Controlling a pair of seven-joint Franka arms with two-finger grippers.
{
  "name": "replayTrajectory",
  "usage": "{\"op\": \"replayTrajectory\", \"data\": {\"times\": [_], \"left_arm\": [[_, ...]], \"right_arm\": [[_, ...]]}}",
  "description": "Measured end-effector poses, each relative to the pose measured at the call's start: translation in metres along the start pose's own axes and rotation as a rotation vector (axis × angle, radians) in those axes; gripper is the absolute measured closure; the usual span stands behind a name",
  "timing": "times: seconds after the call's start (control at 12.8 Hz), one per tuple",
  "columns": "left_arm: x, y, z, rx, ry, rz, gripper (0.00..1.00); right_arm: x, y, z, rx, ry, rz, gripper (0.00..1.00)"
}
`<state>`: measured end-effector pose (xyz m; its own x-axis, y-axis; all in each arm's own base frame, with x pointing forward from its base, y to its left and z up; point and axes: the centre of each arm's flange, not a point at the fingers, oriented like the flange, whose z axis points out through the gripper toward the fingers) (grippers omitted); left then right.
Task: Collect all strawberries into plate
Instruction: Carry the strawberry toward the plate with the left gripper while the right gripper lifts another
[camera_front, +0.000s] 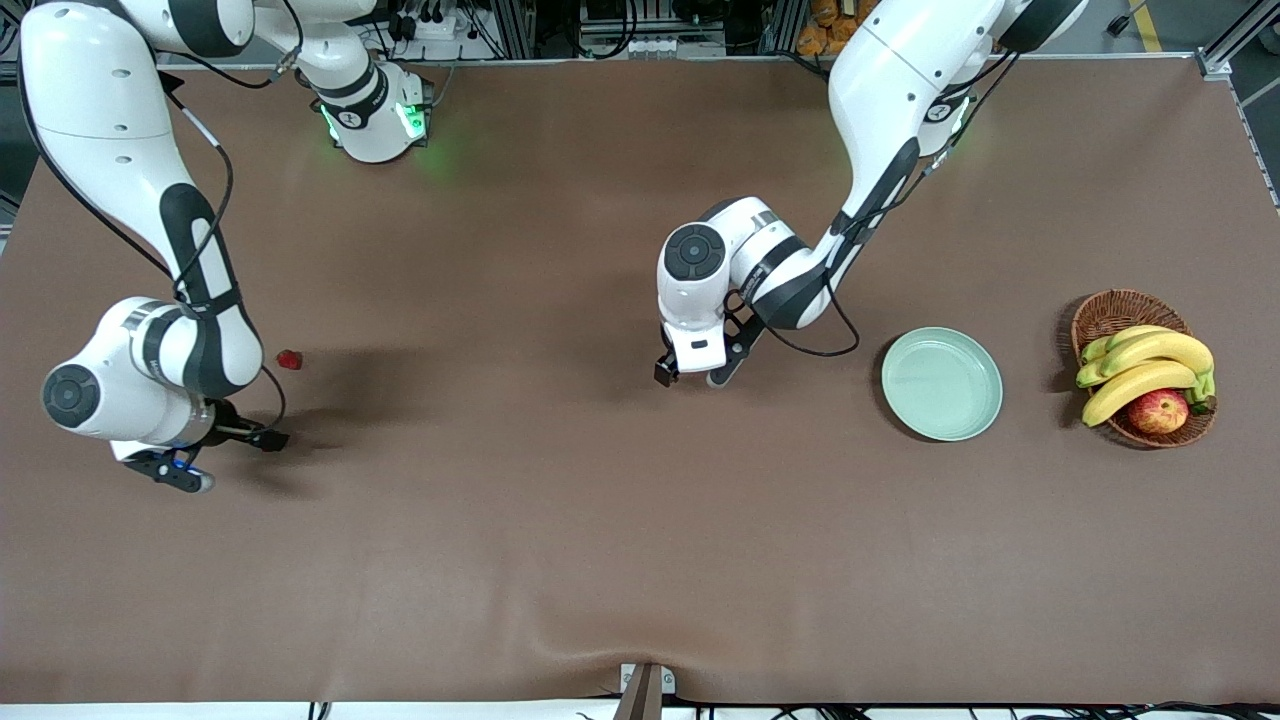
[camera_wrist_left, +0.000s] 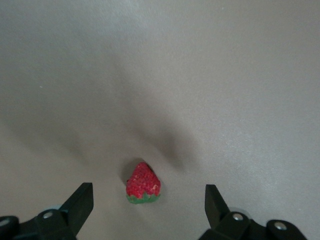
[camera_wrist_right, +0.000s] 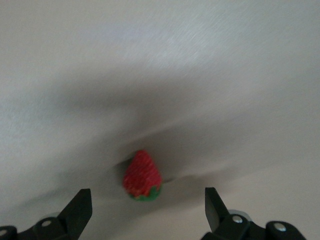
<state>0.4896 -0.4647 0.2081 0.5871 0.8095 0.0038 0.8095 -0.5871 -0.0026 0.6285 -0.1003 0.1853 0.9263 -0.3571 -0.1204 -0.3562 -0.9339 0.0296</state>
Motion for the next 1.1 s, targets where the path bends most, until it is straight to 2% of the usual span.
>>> {"op": "replayTrajectory", "data": {"times": [0.16, 0.23, 0.47, 0.55, 0.63, 0.7, 0.94, 1.02, 1.1], "left_arm": [[-0.003, 0.000, 0.009, -0.004, -0.009, -0.006, 0.04], [-0.006, -0.001, 0.013, -0.001, -0.010, -0.006, 0.09], [-0.010, -0.003, 0.021, 0.011, -0.011, -0.005, 0.15], [-0.010, -0.004, 0.023, 0.015, -0.011, -0.005, 0.25], [-0.009, -0.004, 0.026, 0.018, -0.011, -0.005, 0.33], [-0.009, -0.004, 0.027, 0.019, -0.010, -0.005, 0.34], [-0.005, -0.004, 0.027, 0.019, -0.007, -0.011, 0.66], [-0.004, -0.003, 0.027, 0.017, -0.007, -0.012, 0.67], [-0.002, -0.002, 0.025, 0.014, -0.006, -0.016, 0.67]], "right_arm": [[-0.007, -0.007, 0.009, 0.007, -0.016, -0.008, 0.00], [-0.009, -0.008, 0.011, 0.008, -0.019, -0.009, 0.07], [-0.007, -0.006, 0.009, 0.011, 0.001, -0.003, 0.44], [-0.005, -0.004, 0.008, 0.012, 0.017, 0.000, 0.56], [-0.003, -0.003, 0.006, 0.014, 0.035, 0.002, 0.61], [-0.001, -0.003, 0.004, 0.015, 0.053, 0.003, 0.61], [0.002, -0.002, 0.001, 0.016, 0.078, 0.005, 0.61], [0.003, -0.002, -0.001, 0.017, 0.083, 0.006, 0.62], [0.004, -0.001, -0.003, 0.018, 0.088, 0.007, 0.67]]}}
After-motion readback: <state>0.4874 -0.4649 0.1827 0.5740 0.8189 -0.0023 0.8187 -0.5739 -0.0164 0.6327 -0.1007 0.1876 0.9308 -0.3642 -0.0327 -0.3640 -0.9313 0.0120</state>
